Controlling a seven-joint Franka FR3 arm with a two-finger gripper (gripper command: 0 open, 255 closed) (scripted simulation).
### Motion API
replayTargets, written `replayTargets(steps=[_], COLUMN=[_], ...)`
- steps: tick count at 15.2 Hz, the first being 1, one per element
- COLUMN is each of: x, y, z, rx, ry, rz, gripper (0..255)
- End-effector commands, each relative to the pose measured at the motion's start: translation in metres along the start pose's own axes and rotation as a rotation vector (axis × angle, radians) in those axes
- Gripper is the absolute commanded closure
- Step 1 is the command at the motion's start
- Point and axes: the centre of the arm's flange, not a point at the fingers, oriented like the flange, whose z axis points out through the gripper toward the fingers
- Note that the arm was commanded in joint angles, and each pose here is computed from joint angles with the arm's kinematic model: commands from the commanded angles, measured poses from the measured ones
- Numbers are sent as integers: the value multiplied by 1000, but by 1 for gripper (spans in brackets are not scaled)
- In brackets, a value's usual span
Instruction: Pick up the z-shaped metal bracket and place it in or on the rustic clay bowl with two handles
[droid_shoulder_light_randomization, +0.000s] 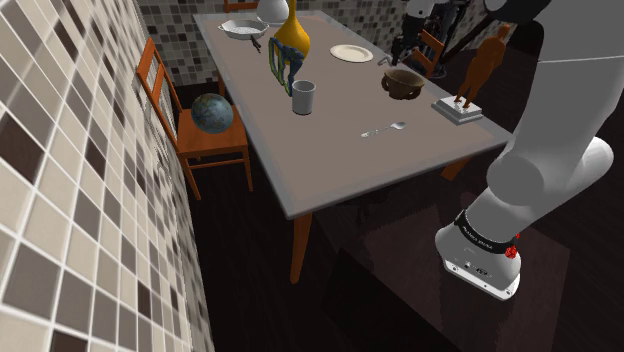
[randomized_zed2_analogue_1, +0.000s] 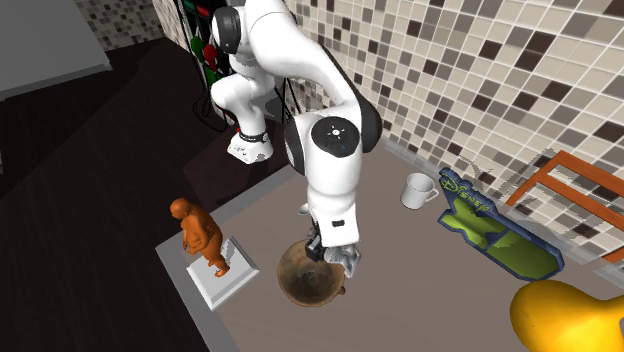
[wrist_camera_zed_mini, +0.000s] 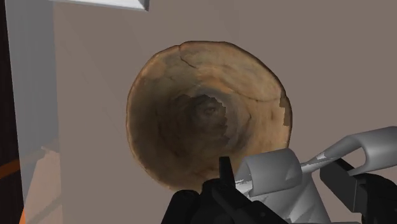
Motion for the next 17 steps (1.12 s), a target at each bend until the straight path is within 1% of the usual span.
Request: replayTargets(steps=[1,2,12,17], x=[-7,-13,-13,-13], y=[25,42,43,43], z=[2,4,57,57], rx=[0,0,0,0], ry=[0,0,0,0], rz=[-1,-1,-1,-1], gripper=[255,255,255,255])
